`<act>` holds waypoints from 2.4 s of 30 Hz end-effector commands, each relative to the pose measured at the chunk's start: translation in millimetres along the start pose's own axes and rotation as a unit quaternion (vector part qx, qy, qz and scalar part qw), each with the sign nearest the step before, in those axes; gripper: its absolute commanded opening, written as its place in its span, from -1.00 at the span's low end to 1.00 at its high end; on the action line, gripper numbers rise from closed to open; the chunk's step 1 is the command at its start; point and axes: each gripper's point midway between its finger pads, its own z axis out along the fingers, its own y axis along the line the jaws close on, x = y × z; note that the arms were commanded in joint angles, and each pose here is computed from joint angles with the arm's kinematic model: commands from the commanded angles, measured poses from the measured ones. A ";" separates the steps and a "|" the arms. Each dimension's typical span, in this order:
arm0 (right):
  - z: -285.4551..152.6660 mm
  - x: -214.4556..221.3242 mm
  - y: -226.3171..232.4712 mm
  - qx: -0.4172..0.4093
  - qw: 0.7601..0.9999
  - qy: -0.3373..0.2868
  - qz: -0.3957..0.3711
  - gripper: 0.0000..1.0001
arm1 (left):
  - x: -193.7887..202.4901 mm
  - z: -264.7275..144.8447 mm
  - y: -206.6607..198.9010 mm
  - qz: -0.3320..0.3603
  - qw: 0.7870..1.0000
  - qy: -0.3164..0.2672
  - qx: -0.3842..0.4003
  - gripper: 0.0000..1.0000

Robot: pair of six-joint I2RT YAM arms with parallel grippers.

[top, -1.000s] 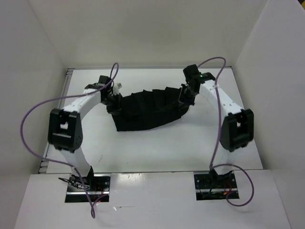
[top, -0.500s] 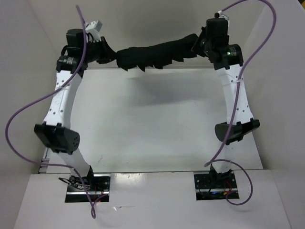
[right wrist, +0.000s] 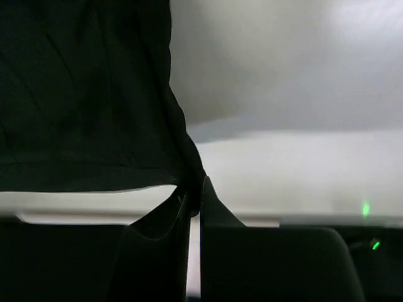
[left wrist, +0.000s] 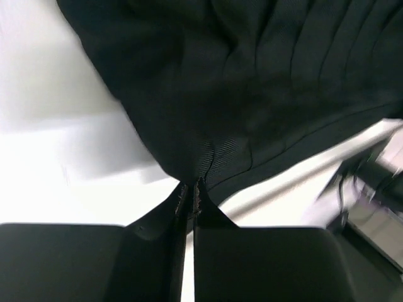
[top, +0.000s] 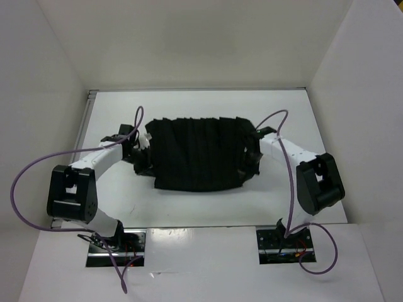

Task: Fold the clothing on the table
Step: Fold the skirt

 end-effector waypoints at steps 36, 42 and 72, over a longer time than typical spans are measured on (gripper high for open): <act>-77.5 -74.5 27.0 -0.042 0.987 -0.142 0.068 -1.00 | -74.5 -59.2 -2.6 -0.048 0.991 -0.124 -0.020 -1.00; -71.3 -95.2 38.9 -0.064 0.985 -0.146 0.070 -1.00 | -99.7 -53.9 -1.2 -0.051 0.989 -0.136 -0.018 -1.00; -73.8 -72.2 18.2 -0.063 0.984 -0.134 0.100 -1.00 | -86.8 -55.9 4.7 -0.069 0.988 -0.138 -0.032 -1.00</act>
